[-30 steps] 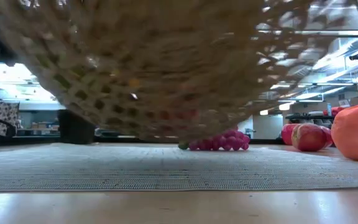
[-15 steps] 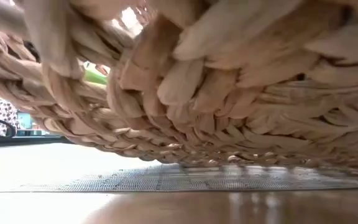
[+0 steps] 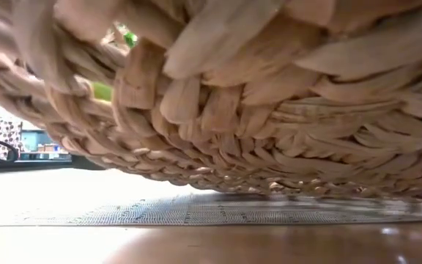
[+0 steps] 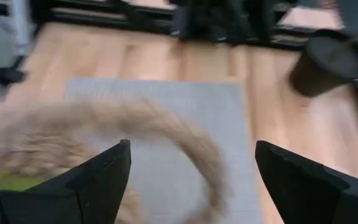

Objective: Build produce basket
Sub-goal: Adjust the basket

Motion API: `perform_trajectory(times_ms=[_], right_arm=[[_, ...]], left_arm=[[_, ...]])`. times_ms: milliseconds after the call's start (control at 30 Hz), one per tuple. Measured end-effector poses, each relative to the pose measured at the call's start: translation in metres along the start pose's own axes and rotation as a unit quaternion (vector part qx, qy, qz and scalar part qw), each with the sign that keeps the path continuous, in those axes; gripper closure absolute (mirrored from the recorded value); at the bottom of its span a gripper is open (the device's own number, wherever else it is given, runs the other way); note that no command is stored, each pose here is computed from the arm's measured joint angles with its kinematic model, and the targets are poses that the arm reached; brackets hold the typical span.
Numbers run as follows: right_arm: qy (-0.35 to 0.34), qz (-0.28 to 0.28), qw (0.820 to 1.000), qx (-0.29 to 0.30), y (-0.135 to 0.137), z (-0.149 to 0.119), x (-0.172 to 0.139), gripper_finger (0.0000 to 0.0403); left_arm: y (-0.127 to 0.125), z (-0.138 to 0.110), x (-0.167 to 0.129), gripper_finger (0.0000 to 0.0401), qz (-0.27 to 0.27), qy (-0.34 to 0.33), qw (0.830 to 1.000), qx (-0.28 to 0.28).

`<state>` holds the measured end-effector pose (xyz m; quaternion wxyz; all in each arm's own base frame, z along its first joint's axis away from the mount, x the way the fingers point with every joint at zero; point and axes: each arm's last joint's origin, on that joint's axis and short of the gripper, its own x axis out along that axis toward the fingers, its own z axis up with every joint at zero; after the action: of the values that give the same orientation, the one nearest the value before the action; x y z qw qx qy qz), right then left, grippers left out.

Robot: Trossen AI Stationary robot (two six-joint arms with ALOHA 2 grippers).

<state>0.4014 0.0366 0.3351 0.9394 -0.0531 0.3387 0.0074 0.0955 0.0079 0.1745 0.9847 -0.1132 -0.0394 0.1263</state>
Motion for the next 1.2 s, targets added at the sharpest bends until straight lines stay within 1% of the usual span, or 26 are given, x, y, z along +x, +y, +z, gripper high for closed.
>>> perform_trajectory(times_ms=[67,200,433,567,733,833,900,1000,1100,1200], right_arm=[[-0.003,-0.037,0.999,-0.003,-0.004,0.001,0.0,0.0056],[-0.033,-0.101,0.994,-0.01,-0.01,0.007,-0.001,0.0056],[-0.082,-0.164,0.983,-0.03,-0.022,0.019,-0.007,0.0056],[-0.111,-0.207,0.971,-0.05,-0.03,0.026,-0.012,0.0056],[-0.114,-0.213,0.969,-0.051,-0.043,0.026,-0.011,0.0056],[-0.109,-0.25,0.96,-0.061,-0.049,0.027,-0.014,0.0056],[-0.116,-0.257,0.958,-0.06,-0.052,0.029,-0.02,0.0056],[-0.122,-0.243,0.961,-0.054,-0.055,0.03,-0.024,0.0056],[-0.095,-0.224,0.969,-0.05,-0.057,0.023,-0.02,0.0056],[-0.068,-0.204,0.976,-0.023,-0.061,0.016,-0.018,0.0053]], left_arm=[[0.0,0.0,0.0,0.0241,0.0,0.0,1.0,0.0],[0.0,0.0,0.0,0.0241,0.0,0.0,1.0,0.0],[0.0,0.0,0.0,0.0241,0.0,0.0,1.0,0.0],[0.0,0.0,0.0,0.0241,0.0,0.0,1.0,0.0],[0.0,0.0,0.0,0.0241,0.0,0.0,1.0,0.0],[0.0,0.0,0.0,0.0241,0.0,0.0,1.0,0.0],[0.0,0.0,0.0,0.0241,0.0,0.0,1.0,0.0],[0.0,0.0,0.0,0.0241,0.0,0.0,1.0,0.0],[0.0,0.0,0.0,0.0241,0.0,0.0,1.0,0.0],[0.0,0.0,0.0,0.0241,0.0,0.0,1.0,0.0]])
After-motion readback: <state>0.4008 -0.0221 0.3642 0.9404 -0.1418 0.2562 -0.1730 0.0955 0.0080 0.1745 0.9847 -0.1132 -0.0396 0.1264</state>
